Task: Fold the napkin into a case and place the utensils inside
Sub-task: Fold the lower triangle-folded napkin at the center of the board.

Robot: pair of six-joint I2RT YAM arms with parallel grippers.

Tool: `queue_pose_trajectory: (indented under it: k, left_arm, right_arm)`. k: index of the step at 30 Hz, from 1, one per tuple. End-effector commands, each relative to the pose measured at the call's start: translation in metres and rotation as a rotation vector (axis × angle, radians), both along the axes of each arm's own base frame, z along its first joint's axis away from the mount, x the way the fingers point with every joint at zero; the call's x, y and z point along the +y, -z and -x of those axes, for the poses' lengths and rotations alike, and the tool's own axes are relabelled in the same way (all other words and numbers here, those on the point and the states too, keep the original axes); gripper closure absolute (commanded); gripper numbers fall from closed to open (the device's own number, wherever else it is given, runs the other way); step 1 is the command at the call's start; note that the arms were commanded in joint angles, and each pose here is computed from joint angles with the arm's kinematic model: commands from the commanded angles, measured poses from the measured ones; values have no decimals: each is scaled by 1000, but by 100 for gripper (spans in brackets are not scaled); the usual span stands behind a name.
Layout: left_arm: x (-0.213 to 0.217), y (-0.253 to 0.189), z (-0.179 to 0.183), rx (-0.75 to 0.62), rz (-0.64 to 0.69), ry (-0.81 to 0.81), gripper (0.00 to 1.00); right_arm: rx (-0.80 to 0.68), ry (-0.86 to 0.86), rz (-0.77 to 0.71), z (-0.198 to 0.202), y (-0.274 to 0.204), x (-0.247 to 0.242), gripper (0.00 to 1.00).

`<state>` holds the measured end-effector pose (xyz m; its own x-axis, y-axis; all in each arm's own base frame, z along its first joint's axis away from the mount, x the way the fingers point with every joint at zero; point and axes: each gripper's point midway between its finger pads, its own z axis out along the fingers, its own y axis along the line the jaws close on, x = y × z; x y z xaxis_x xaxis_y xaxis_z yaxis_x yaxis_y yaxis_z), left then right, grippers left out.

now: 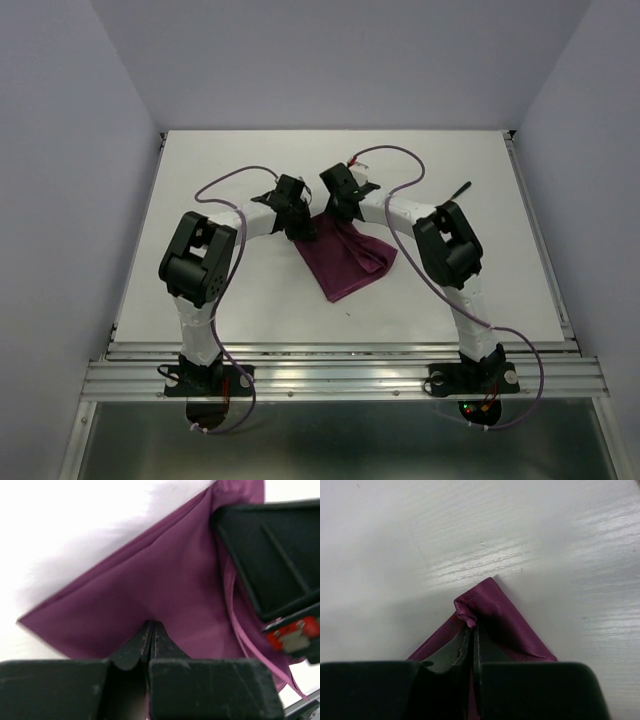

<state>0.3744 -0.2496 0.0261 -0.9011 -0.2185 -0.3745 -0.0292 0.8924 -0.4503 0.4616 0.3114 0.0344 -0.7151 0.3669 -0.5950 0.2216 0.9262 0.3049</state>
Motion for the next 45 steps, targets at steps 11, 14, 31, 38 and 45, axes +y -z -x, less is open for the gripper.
queue_pose_trajectory:
  k: [11,14,31,38,45]
  left_arm:
    - [31,-37,2,-47,-7,-86,100]
    - [32,-37,4,-46,-6,-89,100]
    - [29,-38,-6,-47,8,-83,100]
    - [19,-48,-18,-58,59,-91,92]
    - [1,-49,-26,-74,155,-80,70]
  right_arm:
    - [50,54,138,4,58,-14,93]
    - [67,50,146,6,68,-14,88]
    - [-57,-71,4,-2,-15,12,37]
    - [-43,-97,-54,2,-13,23,36]
    - [-20,-126,-130,7,-17,37,30]
